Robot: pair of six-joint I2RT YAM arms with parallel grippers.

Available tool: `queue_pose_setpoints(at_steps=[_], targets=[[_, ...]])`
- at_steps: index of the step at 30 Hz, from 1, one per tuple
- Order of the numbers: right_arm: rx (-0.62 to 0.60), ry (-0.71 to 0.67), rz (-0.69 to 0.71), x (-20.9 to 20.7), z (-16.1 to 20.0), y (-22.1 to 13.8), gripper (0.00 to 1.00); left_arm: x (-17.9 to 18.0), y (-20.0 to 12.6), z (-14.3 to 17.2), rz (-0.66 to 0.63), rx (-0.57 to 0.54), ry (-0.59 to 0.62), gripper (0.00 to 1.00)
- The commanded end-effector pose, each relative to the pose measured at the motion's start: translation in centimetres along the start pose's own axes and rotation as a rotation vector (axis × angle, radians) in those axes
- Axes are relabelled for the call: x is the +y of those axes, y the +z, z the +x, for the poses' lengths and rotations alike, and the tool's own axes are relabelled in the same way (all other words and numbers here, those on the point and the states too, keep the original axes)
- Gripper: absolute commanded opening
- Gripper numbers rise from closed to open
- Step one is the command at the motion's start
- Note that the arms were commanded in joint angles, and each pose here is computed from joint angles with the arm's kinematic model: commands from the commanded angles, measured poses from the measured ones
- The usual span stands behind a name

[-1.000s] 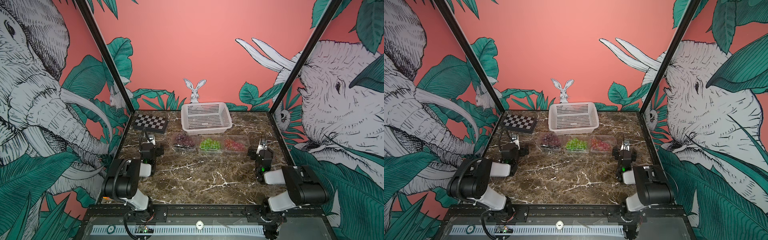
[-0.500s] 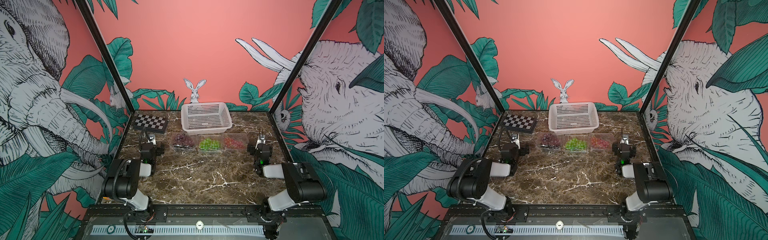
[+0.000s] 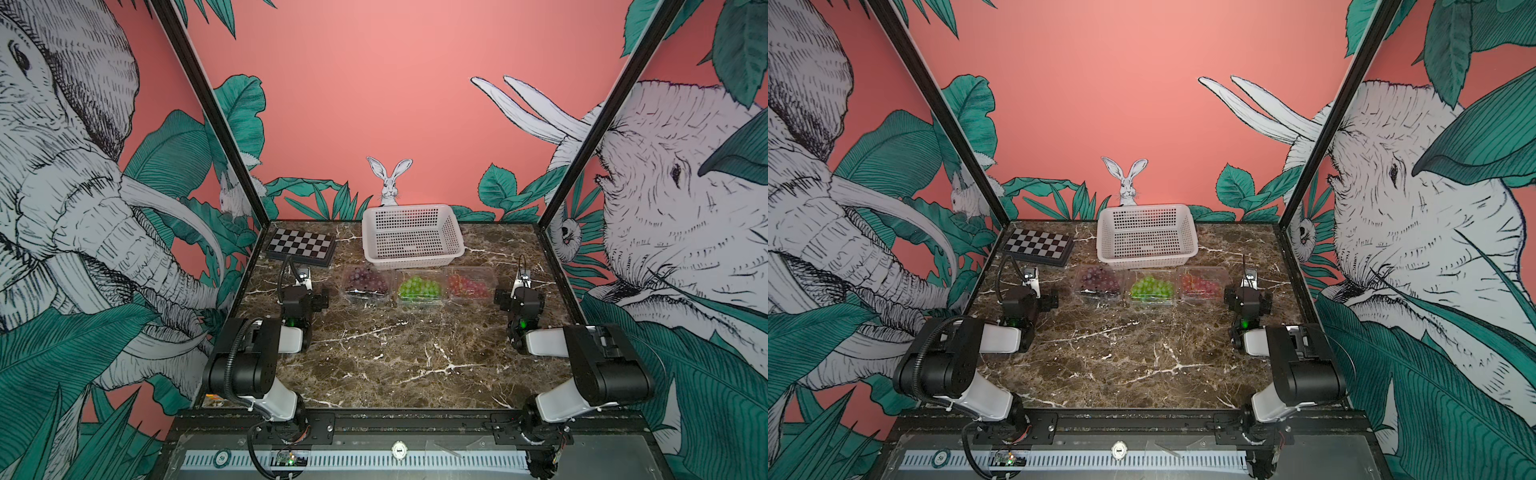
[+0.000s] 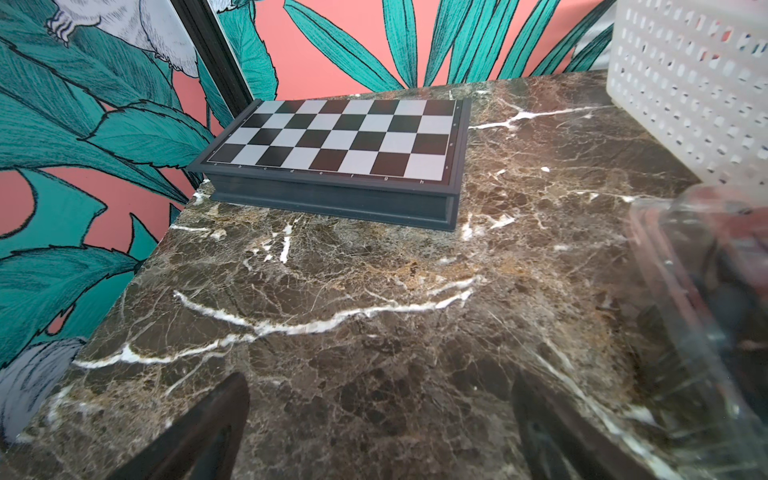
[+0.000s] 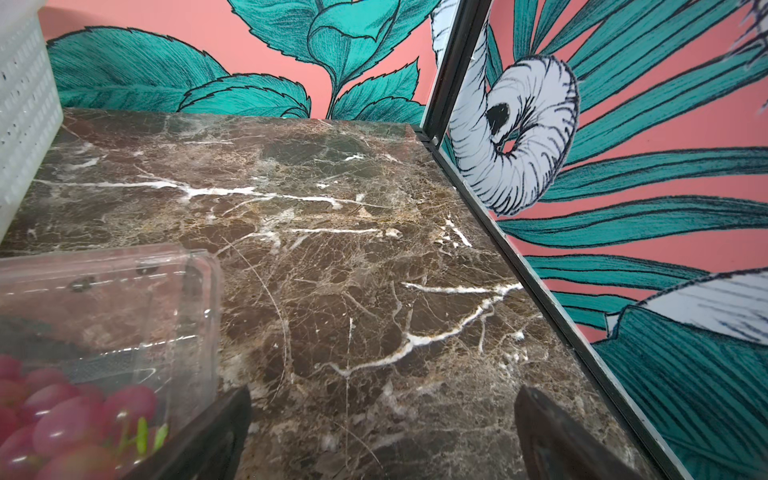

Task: Pack grapes into containers
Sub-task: Reset both arms

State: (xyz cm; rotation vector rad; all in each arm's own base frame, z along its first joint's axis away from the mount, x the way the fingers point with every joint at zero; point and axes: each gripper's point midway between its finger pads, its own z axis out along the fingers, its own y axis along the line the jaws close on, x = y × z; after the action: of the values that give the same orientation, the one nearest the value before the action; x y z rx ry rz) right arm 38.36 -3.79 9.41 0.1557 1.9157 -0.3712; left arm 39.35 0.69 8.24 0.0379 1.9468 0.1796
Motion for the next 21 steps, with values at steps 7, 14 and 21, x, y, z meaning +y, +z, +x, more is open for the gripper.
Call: queue_pose_setpoints(at_steps=[7,14,21], targets=[[-0.013,0.005,0.008,-0.1,-0.4,-0.1,0.98,0.2,-0.1,-1.6,-0.002,-0.044,0.002,1.00],[-0.076,0.013,-0.037,-0.1,-1.3,-1.9,0.98,0.3,-0.8,-2.2,0.001,-0.051,0.002,1.00],[-0.011,0.021,0.025,-0.5,-0.3,-0.2,0.98,-0.1,0.1,-1.8,0.020,-0.023,0.014,1.00]])
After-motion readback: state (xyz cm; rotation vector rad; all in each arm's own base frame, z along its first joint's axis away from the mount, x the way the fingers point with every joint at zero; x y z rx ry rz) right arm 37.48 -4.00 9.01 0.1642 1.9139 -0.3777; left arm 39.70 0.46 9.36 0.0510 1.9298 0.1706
